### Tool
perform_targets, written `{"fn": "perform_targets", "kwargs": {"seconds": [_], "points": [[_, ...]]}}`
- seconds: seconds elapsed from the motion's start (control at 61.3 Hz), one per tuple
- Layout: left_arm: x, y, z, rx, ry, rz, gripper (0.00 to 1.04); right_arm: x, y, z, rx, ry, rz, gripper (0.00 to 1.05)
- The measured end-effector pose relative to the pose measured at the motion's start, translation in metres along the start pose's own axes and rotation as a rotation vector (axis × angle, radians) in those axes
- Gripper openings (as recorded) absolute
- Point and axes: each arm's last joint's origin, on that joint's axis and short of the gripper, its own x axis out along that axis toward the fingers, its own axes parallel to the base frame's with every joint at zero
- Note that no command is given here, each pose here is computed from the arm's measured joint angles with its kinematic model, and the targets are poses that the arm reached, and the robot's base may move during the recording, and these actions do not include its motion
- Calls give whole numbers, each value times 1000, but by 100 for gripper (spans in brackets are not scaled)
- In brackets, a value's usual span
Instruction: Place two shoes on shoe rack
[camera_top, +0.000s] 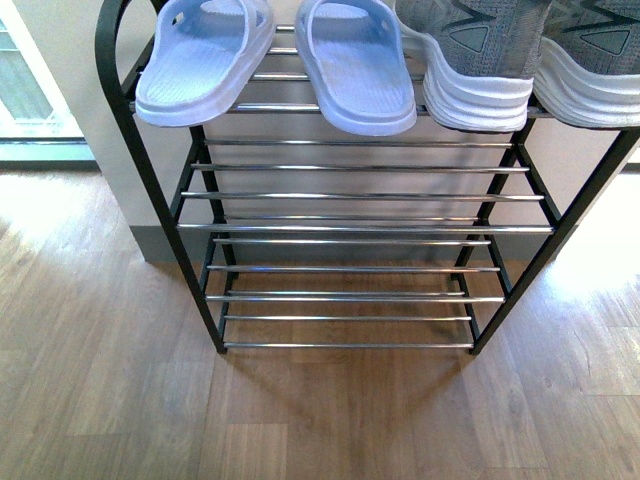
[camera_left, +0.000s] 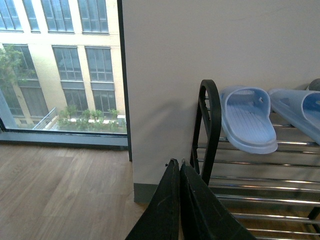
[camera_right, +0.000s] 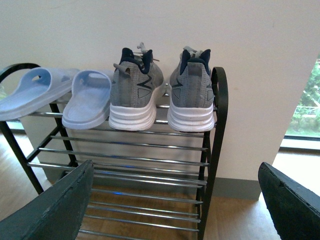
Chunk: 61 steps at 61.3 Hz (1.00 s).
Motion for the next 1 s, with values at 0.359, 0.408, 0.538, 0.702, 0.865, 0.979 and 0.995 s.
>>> {"fn": "perform_targets", "kwargs": {"seconds": [0.359,0.408,0.538,0.702,0.865,0.979,0.995], "points": [[-9,0,0,0,0,0,1,0,0,0,0,0,0,95],[-10,0,-1,0,1,0,1,0,0,0,0,0,0,95],[-19,0,-4,0,15,0,1,0,0,0,0,0,0,95],[-20,0,-4,0,18,1,1,0,0,0,0,0,2,95],[-20,0,-4,0,18,1,1,0,0,0,0,0,2,95],[-20,0,-4,0,18,1,19,0,0,0,0,0,2,95],[-20,0,-4,0,18,1,22,0,0,0,0,0,2,95]]}}
